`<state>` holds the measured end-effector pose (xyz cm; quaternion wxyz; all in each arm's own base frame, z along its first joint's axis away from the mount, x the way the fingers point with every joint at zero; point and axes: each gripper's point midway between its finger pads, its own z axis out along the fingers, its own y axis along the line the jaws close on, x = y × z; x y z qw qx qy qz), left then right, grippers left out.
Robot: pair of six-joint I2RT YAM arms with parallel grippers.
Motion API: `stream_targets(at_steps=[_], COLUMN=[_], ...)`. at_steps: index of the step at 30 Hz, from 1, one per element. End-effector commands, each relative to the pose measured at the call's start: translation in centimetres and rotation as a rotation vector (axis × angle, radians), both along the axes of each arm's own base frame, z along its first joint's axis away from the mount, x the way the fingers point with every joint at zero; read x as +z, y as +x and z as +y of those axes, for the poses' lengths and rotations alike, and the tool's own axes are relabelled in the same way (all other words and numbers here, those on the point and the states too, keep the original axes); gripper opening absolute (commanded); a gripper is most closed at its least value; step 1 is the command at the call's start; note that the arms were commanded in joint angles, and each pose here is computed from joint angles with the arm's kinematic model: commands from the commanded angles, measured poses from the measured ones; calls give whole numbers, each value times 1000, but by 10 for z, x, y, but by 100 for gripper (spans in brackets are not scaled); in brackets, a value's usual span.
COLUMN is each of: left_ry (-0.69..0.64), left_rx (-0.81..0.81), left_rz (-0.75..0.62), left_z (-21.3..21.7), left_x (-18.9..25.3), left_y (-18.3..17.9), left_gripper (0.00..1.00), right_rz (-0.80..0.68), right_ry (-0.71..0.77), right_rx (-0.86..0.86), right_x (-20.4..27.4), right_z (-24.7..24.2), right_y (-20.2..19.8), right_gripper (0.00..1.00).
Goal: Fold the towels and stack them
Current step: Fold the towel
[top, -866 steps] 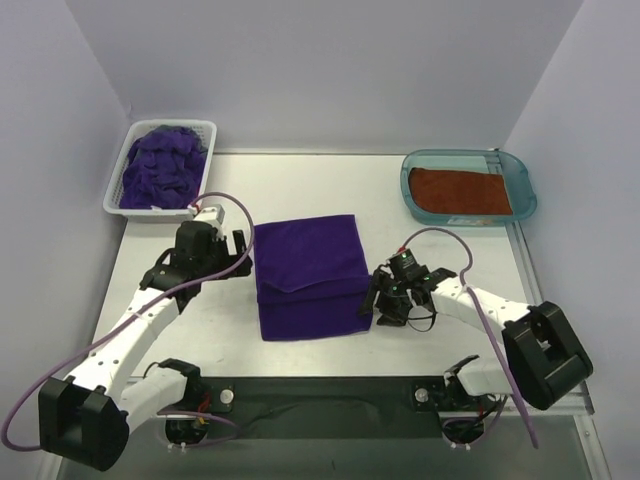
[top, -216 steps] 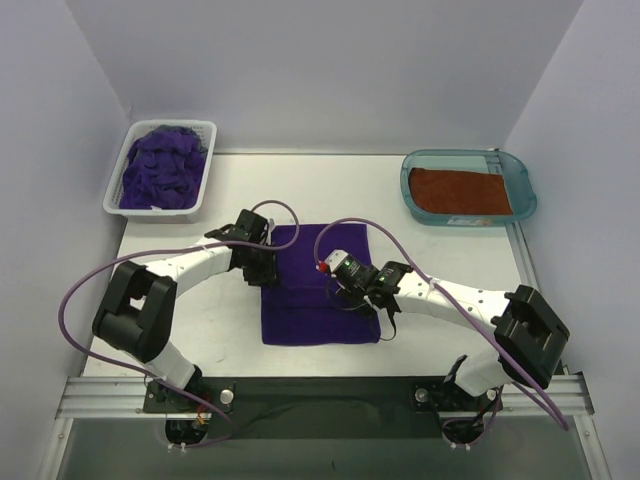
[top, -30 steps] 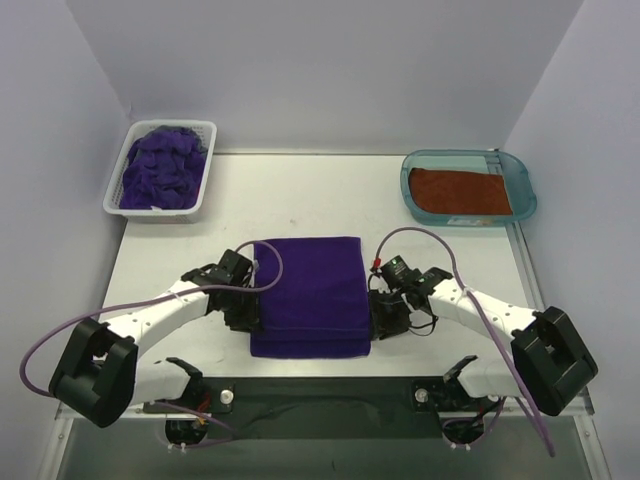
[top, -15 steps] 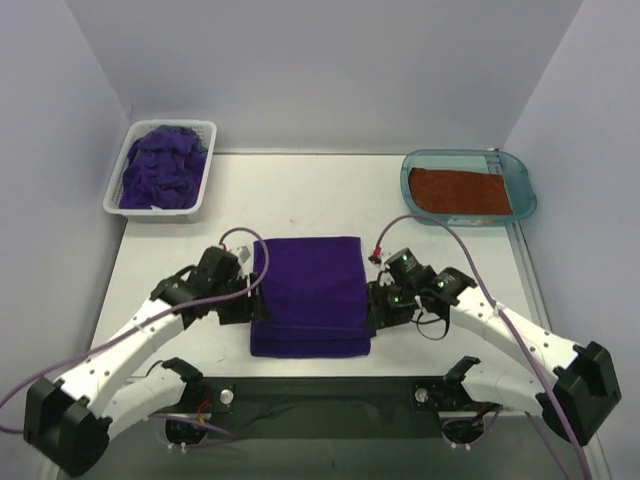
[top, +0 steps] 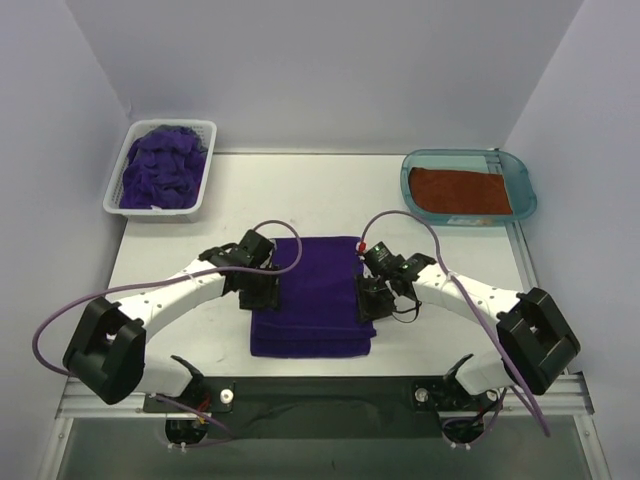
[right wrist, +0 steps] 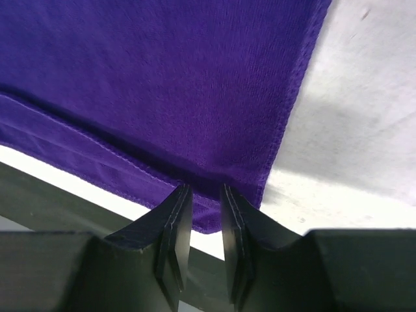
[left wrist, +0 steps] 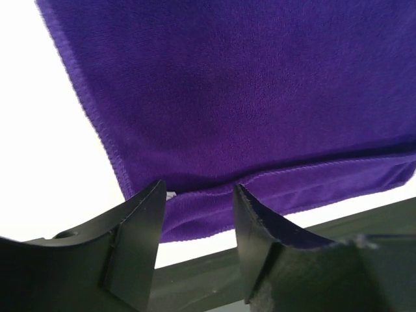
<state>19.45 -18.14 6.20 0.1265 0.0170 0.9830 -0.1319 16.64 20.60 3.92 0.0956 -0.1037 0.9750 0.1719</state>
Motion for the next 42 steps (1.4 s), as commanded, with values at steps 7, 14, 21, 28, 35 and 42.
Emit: stream_targets(at_steps=[7, 14, 21, 28, 35, 42], left_ry=[8, -66, -142, -140, -176, -78], left_rx=[-54, -51, 20, 6, 75, 135], left_rz=[48, 73, 97, 138, -40, -116], left_z=[-5, 0, 9, 6, 1, 7], left_x=[-26, -19, -17, -24, 23, 27], left_y=[-22, -53, -83, -106, -74, -46], left_gripper=[45, 45, 45, 47, 49, 53], right_rz=[111, 146, 208, 237, 20, -62], right_ry=[22, 49, 66, 73, 84, 1], right_rx=[108, 227, 279, 294, 205, -60], right_x=[-15, -13, -11, -9, 22, 21], right_z=[8, 15, 11, 6, 8, -21], right_y=[-38, -71, -99, -113, -78, -38], right_gripper=[18, 17, 17, 18, 19, 27])
